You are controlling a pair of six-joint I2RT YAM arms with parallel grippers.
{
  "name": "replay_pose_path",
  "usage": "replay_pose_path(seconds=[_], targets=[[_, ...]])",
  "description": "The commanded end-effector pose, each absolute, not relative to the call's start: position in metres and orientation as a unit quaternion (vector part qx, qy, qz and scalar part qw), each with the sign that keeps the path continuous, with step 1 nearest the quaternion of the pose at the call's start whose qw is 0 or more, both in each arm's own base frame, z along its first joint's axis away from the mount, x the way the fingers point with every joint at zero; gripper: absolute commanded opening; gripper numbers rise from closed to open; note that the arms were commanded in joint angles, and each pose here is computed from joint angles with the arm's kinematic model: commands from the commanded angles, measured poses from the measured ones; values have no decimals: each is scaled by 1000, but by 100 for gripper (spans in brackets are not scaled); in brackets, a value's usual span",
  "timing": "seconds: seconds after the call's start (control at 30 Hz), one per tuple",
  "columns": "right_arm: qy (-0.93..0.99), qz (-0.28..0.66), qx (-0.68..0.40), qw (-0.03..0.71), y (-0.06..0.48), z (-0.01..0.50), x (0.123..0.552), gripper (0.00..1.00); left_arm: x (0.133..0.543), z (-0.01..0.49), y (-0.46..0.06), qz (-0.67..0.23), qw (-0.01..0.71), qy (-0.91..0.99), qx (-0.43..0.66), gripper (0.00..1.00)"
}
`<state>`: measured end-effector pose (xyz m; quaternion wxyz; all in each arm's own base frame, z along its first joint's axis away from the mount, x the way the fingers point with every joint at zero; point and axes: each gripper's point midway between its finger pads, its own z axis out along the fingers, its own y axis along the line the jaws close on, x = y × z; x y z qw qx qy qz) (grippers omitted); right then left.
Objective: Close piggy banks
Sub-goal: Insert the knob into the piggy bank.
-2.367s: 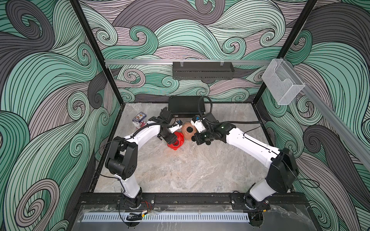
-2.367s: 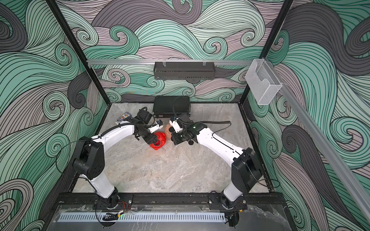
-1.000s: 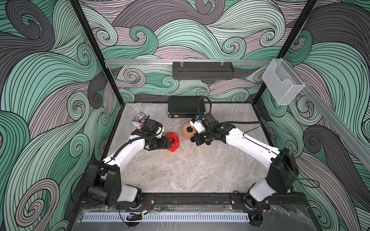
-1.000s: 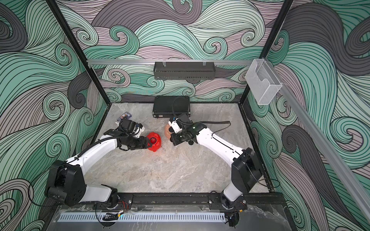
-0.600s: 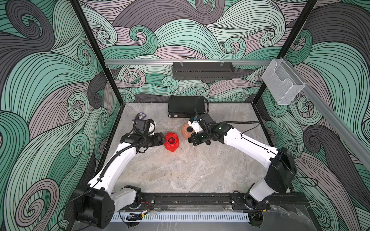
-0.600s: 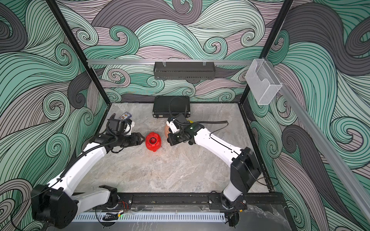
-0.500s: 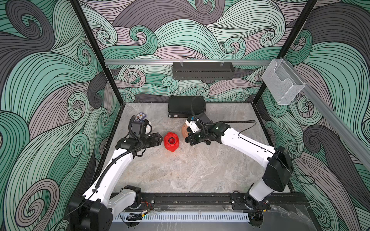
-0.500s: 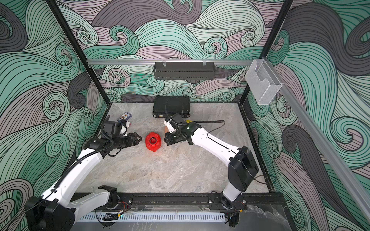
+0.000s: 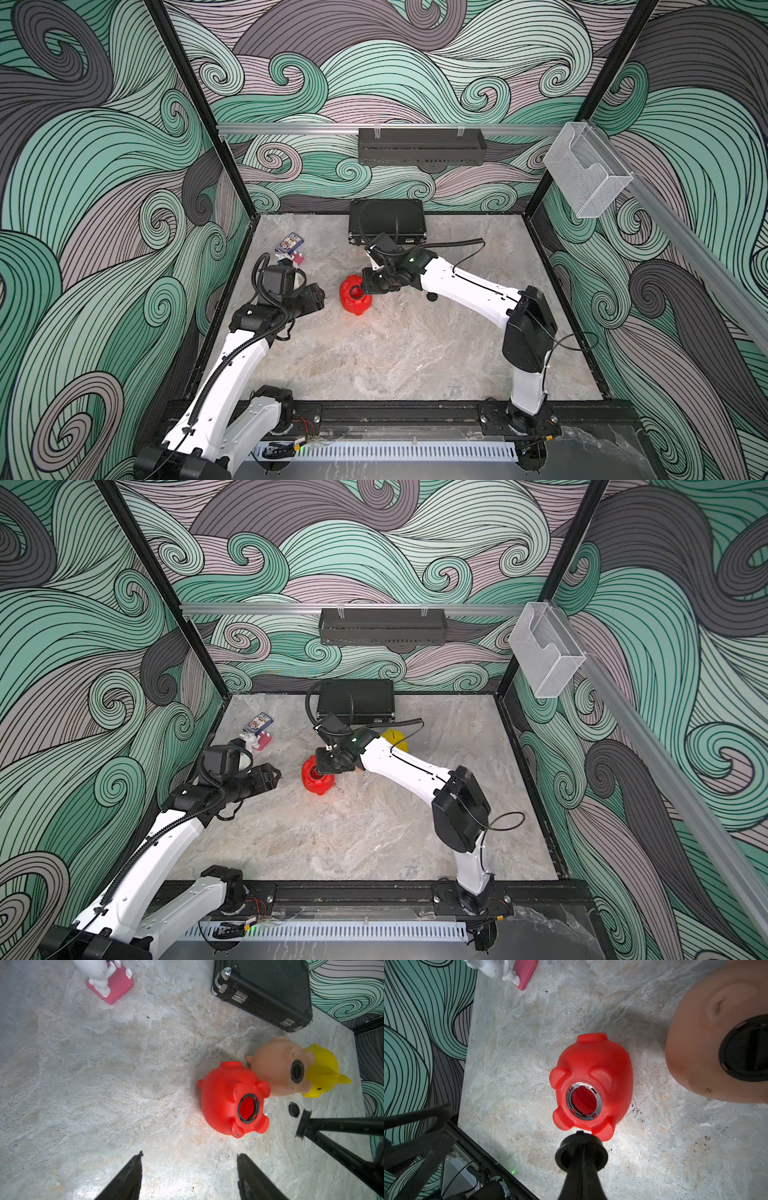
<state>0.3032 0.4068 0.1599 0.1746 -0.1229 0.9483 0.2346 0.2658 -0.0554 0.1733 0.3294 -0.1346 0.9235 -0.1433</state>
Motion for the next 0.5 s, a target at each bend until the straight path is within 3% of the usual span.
replay_pose_path(seconds=[0.0, 0.47], targets=[[960, 195, -98, 175, 405, 155, 305, 0, 263, 184, -47, -126, 343, 921, -133, 71], [969, 149, -102, 167, 422, 134, 310, 0, 262, 183, -43, -128, 342, 921, -137, 71]])
